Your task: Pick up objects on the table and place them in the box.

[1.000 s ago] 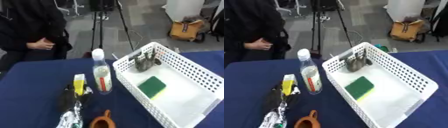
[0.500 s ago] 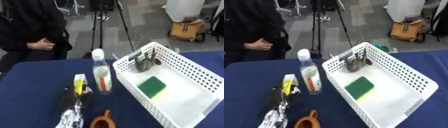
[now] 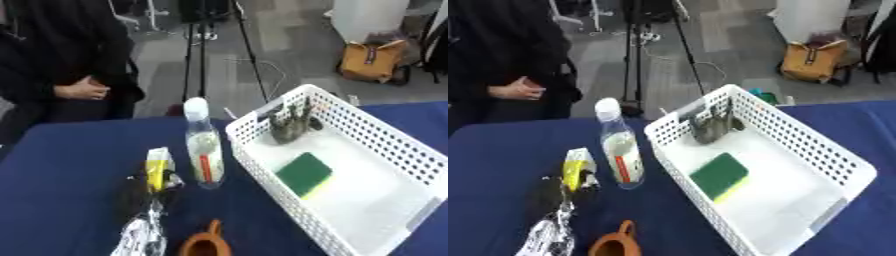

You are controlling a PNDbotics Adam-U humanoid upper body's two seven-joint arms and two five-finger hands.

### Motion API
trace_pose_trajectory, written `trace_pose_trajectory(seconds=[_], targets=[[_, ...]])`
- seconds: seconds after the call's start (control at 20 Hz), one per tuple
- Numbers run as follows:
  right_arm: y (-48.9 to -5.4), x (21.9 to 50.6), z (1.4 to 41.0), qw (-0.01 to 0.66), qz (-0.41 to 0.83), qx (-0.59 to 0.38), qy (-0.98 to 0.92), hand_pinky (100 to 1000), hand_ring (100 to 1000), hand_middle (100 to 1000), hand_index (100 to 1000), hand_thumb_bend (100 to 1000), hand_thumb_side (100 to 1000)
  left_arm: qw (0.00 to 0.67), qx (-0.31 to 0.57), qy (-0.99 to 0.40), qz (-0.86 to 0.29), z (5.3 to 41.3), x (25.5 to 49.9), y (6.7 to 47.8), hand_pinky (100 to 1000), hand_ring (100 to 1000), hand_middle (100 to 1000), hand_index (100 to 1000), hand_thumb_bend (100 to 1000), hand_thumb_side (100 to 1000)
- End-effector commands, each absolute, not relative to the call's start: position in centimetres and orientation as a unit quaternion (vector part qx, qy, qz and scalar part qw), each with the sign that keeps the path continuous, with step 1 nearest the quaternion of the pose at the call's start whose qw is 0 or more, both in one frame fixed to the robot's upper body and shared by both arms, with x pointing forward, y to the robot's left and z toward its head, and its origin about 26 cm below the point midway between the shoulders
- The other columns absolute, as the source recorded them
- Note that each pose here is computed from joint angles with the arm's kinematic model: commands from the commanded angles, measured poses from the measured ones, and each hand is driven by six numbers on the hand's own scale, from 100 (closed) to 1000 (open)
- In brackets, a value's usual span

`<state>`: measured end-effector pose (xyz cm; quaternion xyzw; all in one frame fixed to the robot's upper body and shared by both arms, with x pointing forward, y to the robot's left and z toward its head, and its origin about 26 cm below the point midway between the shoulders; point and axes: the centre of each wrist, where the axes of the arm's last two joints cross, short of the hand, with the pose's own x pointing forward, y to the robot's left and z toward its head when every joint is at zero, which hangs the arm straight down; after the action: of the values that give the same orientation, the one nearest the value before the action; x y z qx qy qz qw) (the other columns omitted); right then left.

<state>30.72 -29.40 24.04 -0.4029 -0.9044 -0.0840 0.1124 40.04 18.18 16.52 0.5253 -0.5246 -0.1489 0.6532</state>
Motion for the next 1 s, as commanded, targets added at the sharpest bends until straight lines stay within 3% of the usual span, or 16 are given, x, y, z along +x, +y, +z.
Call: trace_pose_trajectory(seconds=[0.05,0.5,1.0], targets=[[-29.3,30.5,24.6,0.102,-0.087,-0.401,-0.906,621,506,489,589,100,767,0.649,0.537,-0.517,-0.151,16.2,40.0,18.2,100,243,399,859,100,711],[-29.3,30.5,24.6,0.104,-0.086,-0.401,-0.906,622,505,489,590,100,764,0.594,0.606,-0.508,-0.147,17.6,39.4,18.2,100,176,333,822,100,528],[-29.4,30.5,24.5,0.106,-0.087,-0.402,-0.906,622,505,488,590,100,760,0.574,0.623,-0.515,-0.133,19.8,38.2,18.5,100,153,292,734,100,544]])
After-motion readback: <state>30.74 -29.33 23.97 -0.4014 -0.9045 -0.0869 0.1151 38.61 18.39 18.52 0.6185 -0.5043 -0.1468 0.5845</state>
